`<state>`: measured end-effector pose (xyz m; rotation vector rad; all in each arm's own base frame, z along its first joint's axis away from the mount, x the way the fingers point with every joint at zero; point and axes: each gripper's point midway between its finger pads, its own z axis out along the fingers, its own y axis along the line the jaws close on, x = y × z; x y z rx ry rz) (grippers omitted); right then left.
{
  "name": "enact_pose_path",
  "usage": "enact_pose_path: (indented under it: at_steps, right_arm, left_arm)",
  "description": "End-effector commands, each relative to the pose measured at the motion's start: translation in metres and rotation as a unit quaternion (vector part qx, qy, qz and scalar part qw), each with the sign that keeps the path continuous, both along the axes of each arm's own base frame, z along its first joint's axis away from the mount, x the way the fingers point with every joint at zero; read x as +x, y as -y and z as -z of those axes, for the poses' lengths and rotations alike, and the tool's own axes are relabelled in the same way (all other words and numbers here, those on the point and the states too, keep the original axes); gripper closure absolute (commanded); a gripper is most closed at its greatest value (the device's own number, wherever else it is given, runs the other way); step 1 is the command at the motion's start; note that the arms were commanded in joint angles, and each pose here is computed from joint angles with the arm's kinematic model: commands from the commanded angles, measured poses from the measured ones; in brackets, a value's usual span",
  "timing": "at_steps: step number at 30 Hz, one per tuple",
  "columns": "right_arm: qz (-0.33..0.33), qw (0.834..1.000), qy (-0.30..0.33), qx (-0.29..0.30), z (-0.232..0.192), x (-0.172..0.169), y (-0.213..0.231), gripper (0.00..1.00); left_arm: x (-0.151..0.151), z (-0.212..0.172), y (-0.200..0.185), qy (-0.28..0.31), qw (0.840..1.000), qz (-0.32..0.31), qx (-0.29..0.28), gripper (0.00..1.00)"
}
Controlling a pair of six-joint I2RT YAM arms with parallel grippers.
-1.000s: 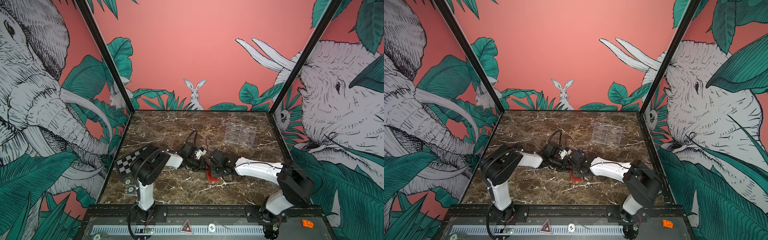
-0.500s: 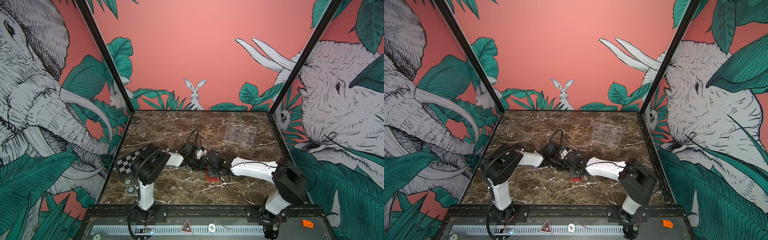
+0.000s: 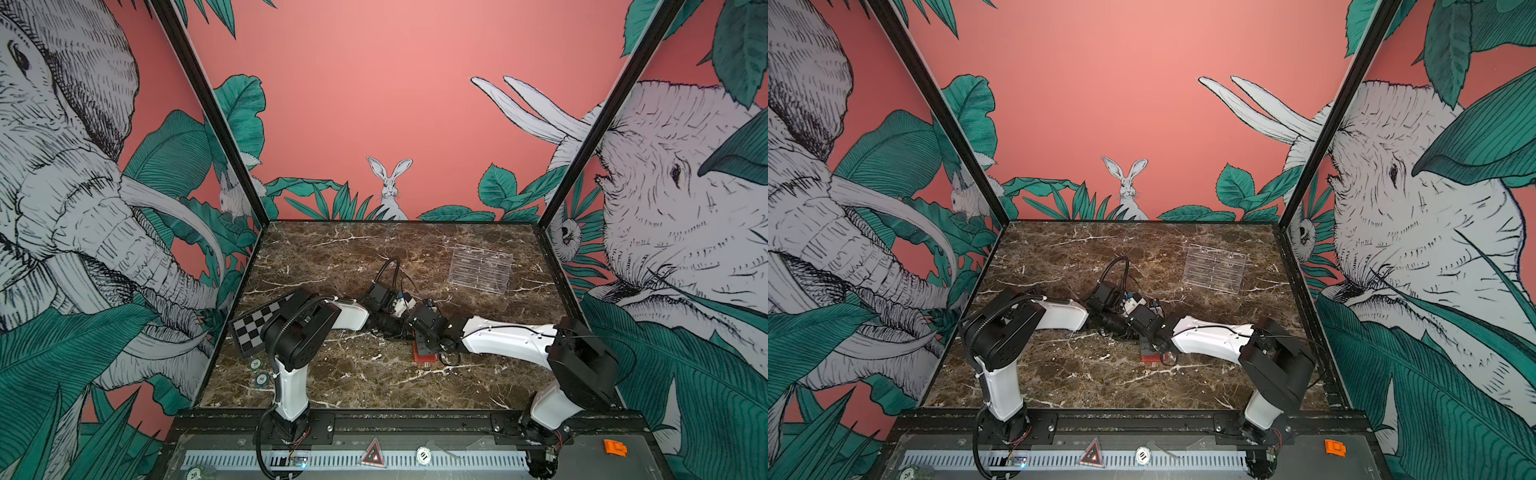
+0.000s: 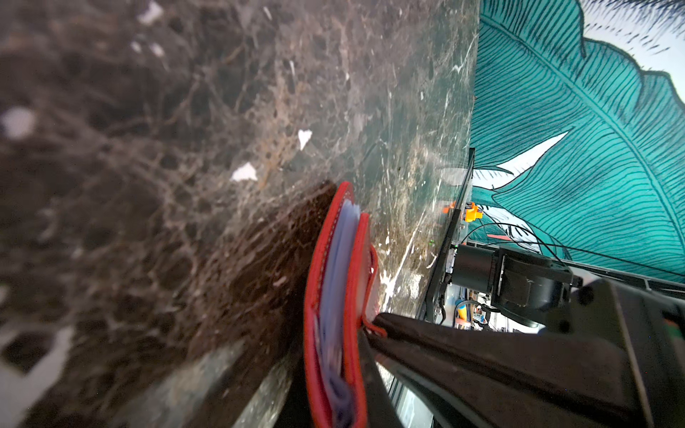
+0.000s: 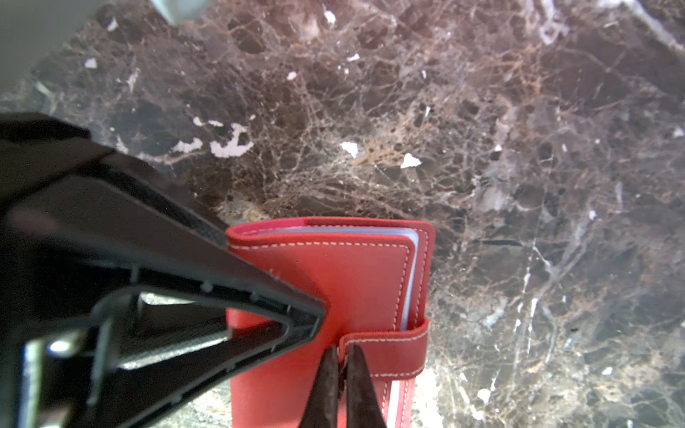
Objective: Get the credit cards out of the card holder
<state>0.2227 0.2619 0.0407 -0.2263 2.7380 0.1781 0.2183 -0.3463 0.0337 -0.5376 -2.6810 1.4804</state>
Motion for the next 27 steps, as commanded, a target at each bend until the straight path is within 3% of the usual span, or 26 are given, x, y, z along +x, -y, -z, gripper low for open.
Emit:
enact_pose_path:
  at_steps: [1, 27]
  right_arm:
    - [0.032, 0.996, 0.004, -0.077, 0.017, -0.002, 0.043, 1.00]
    - [0.084, 0.993, 0.044, -0.065, -0.007, -0.008, 0.075, 1.00]
  left_arm:
    - [-0.020, 0.029, -0.021, -0.031, 0.997, 0.010, 0.070, 1.00]
    - [-0.018, 0.031, -0.025, -0.016, 0.996, 0.020, 0.091, 1.00]
